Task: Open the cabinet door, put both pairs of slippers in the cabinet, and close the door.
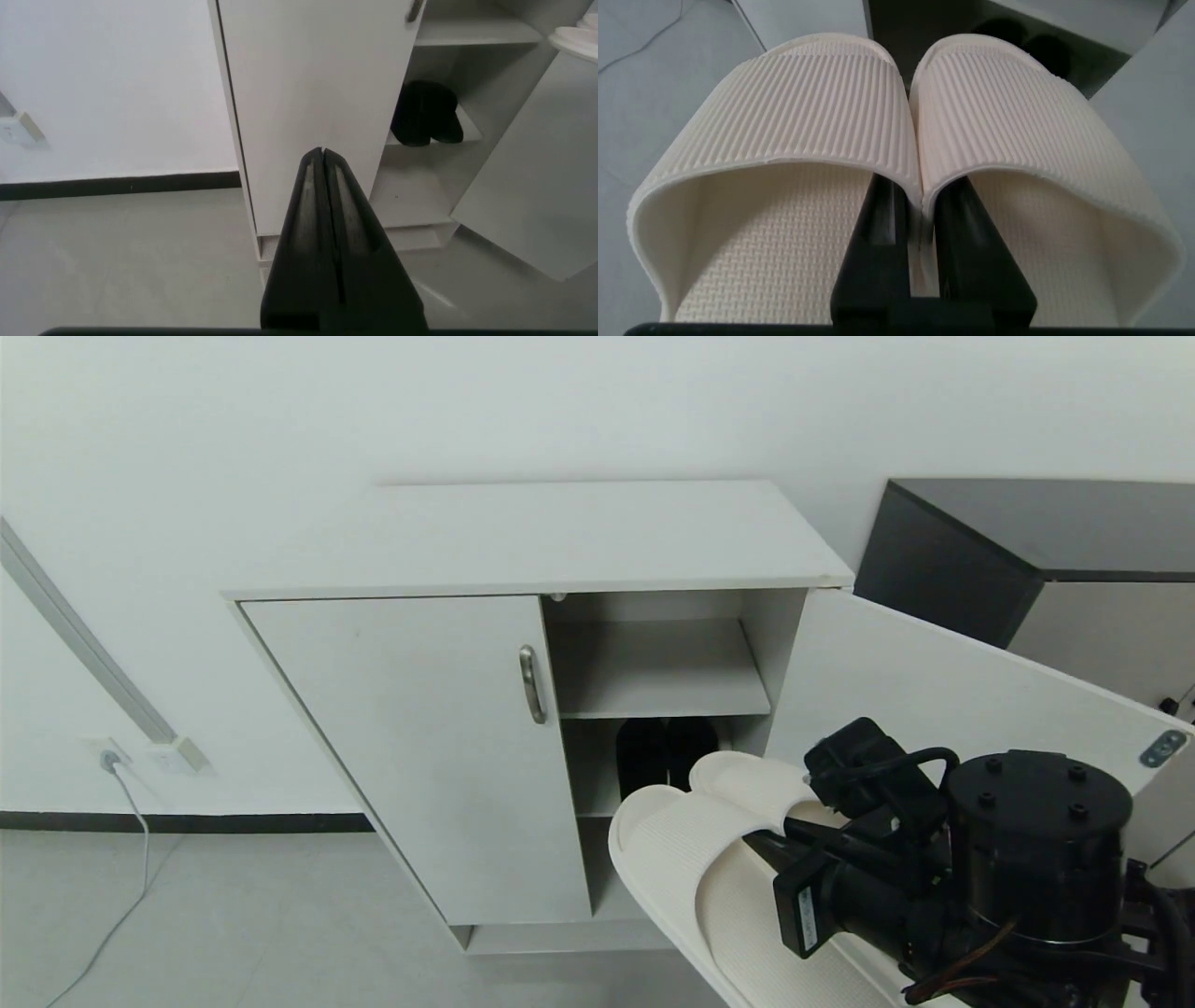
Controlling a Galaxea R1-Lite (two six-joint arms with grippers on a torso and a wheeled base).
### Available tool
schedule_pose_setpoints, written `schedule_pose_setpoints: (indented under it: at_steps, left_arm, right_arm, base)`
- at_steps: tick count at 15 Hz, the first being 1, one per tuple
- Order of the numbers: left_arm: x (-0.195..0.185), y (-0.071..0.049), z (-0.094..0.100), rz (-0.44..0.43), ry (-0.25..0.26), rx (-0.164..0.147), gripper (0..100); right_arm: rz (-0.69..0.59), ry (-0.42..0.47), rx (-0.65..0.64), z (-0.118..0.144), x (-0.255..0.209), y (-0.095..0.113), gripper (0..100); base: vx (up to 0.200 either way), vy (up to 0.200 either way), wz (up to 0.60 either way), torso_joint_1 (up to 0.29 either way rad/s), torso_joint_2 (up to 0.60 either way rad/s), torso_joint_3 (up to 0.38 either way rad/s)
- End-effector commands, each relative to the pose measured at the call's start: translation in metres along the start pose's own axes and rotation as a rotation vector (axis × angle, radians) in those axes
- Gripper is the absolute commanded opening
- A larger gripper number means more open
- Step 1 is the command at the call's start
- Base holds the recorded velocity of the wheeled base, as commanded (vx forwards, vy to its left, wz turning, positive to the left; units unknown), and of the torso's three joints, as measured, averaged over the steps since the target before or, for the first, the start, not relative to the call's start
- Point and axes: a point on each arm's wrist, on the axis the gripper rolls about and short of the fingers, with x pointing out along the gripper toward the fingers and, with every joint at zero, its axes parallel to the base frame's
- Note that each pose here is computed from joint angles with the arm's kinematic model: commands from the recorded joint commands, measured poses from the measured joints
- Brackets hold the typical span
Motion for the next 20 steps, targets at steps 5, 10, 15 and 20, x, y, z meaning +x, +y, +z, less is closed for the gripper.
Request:
schedule_pose_setpoints:
  at_steps: [5,10,15,20]
  left_arm:
    - [0.0,0.0,0.0,0.0,0.001,0.0,0]
    - [0.0,0.0,0.0,0.0,0.001,0.0,0]
    - [0.0,0.0,0.0,0.0,0.001,0.0,0]
    - [0.0,0.0,0.0,-0.001,0.001,0.002,0]
  right_arm:
    - [0.003,0.006,-0.007,-0.001,0.002,0.001,0]
    - [0.003,0.007,-0.007,-0.003,0.004,0.002,0]
    - [0.003,0.017,-0.01,-0.005,0.006,0.002,0]
    - [-0.018,0.031,-0.024,-0.009,0.011,0.006,0]
  base:
    - [0.0,0.0,0.0,-0.149,0.48,0.327]
    - [0.0,0.0,0.0,-0.1,0.46,0.358]
    - [0.0,0.0,0.0,-0.034,0.41,0.373]
    - [0.0,0.0,0.0,0.0,0.06,0.058]
